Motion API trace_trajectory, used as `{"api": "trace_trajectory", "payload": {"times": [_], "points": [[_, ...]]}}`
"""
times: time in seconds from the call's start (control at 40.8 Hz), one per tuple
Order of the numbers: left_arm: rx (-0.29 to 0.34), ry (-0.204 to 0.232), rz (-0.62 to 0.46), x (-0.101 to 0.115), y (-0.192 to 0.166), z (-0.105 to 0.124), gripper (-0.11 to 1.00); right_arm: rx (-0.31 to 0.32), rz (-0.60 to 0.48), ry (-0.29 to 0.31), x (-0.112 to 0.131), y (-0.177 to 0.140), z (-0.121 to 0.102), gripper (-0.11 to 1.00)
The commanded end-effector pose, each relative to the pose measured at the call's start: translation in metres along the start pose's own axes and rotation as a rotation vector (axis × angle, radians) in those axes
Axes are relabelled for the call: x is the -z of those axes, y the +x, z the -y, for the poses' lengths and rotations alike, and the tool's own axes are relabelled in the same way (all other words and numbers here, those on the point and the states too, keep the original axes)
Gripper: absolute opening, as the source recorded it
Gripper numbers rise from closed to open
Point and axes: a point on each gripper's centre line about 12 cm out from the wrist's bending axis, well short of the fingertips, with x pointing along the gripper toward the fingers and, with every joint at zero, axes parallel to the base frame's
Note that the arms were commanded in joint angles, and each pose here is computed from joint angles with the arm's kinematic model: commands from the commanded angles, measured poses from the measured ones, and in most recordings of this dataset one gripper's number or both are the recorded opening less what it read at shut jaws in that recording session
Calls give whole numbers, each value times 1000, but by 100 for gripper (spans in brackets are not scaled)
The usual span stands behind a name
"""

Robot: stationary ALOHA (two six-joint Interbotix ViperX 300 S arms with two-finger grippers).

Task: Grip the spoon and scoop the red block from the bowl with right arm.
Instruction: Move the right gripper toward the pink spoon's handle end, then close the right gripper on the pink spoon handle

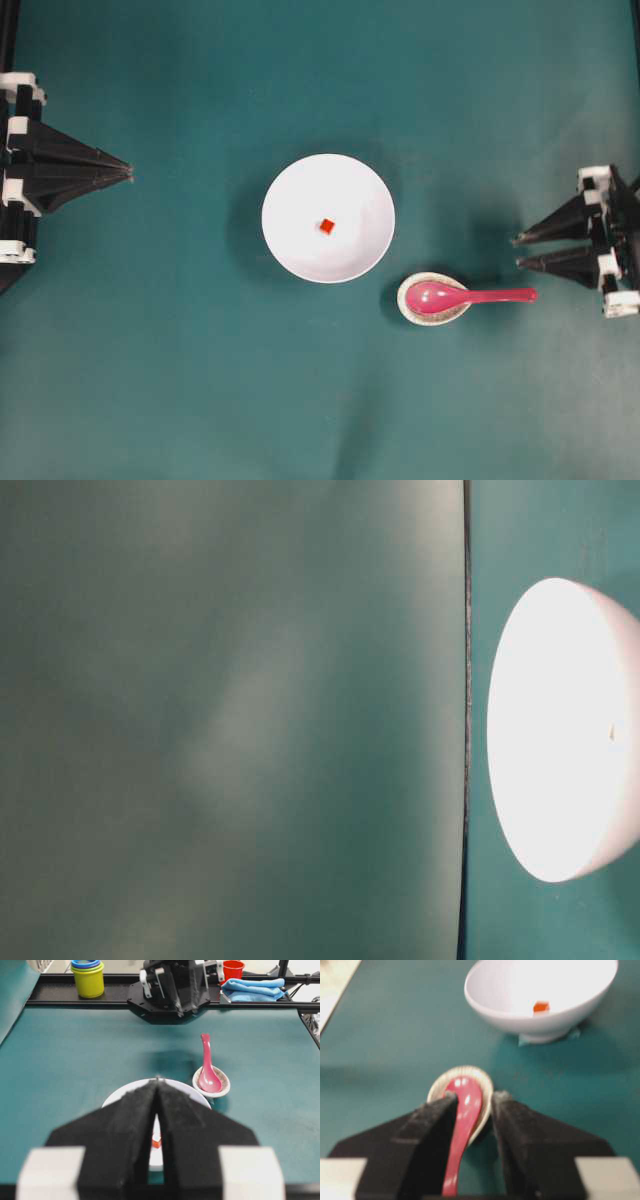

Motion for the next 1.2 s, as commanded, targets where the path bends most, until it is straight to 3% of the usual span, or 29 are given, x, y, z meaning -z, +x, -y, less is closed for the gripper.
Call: {"api": "trace_trajectory", "payload": {"times": [0.0,0.123,0.49,0.907,1.177], "points": [[-7,6,17,-8,4,-2,0,-16,-27,2,5,3,-5,42],[-12,6,6,-5,5,-3,0,-9,-85,8,17,5,-7,42],[-11,9,-8,-2,7,-2,0,6,-123,34,31,10,-16,42],[-11,10,-13,-1,7,-2,0,38,-216,-18,52,20,-16,42],[-11,12,-23,1,7,-2,0,39,-209,-46,54,24,-17,42]]}}
